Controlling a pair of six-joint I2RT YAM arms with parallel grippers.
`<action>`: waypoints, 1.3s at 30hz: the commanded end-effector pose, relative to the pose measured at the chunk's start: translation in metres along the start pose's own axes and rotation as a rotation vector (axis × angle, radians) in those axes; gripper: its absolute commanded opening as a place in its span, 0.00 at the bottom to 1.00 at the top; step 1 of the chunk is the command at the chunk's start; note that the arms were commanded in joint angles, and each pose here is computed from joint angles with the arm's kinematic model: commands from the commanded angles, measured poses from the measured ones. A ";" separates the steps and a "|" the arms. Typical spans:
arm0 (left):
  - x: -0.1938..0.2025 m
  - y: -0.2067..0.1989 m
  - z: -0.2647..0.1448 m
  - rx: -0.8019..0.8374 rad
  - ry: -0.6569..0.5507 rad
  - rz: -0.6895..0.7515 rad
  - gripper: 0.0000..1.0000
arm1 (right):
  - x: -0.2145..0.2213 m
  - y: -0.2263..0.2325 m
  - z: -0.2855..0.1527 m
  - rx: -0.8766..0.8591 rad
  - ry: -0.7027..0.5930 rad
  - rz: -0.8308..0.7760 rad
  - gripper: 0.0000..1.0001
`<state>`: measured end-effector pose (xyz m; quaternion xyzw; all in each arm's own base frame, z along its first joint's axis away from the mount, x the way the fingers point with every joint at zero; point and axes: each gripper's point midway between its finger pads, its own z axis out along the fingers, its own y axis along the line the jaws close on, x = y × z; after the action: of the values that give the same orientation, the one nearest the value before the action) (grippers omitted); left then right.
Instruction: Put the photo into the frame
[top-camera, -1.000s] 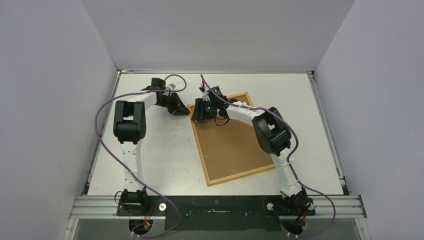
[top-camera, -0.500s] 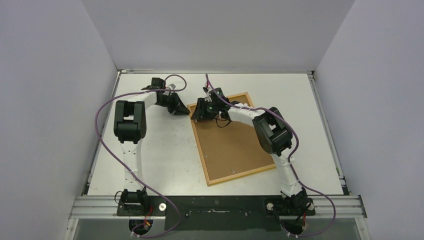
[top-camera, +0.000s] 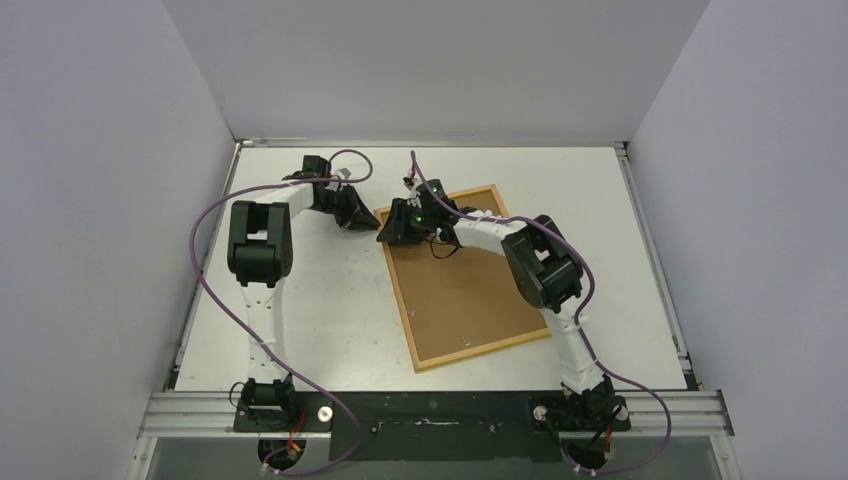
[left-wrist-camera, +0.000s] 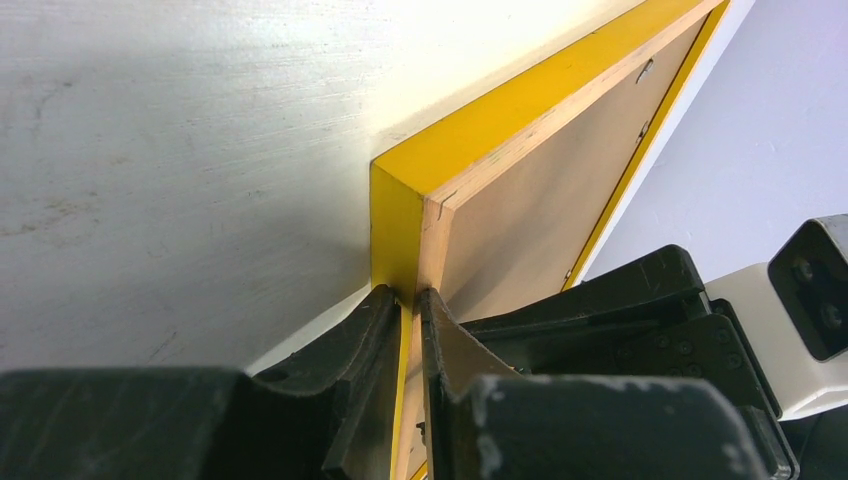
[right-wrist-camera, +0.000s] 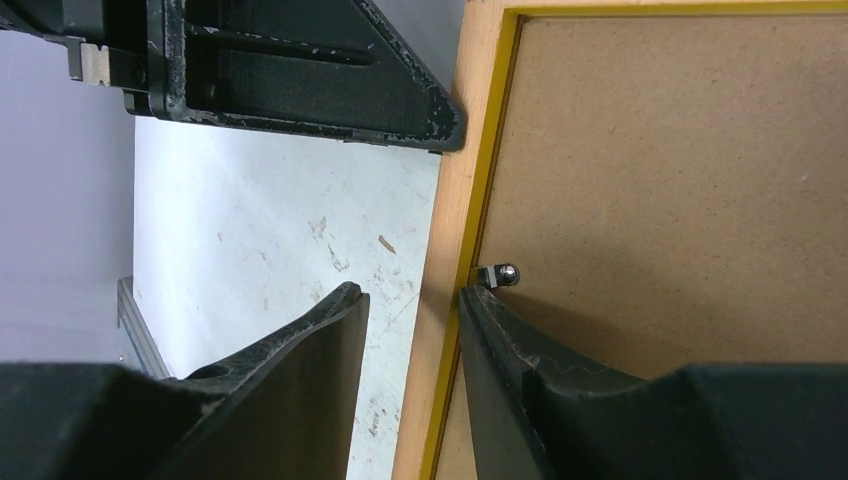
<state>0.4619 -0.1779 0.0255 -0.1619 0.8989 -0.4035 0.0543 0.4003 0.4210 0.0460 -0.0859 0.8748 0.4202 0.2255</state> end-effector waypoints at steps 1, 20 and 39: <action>0.002 0.031 0.012 -0.117 0.000 -0.035 0.12 | 0.023 -0.017 0.010 0.044 0.046 0.001 0.40; -0.011 0.002 -0.017 -0.082 -0.043 0.068 0.36 | -0.045 0.008 -0.086 0.073 -0.253 -0.107 0.50; 0.066 0.007 -0.047 -0.213 -0.102 0.143 0.52 | -0.028 -0.198 -0.333 0.900 -0.327 0.244 0.72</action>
<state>0.3953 -0.1508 0.0364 -0.1568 0.9374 -0.3025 0.0716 0.4215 0.0725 0.1283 0.1710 0.9013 0.0898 0.3878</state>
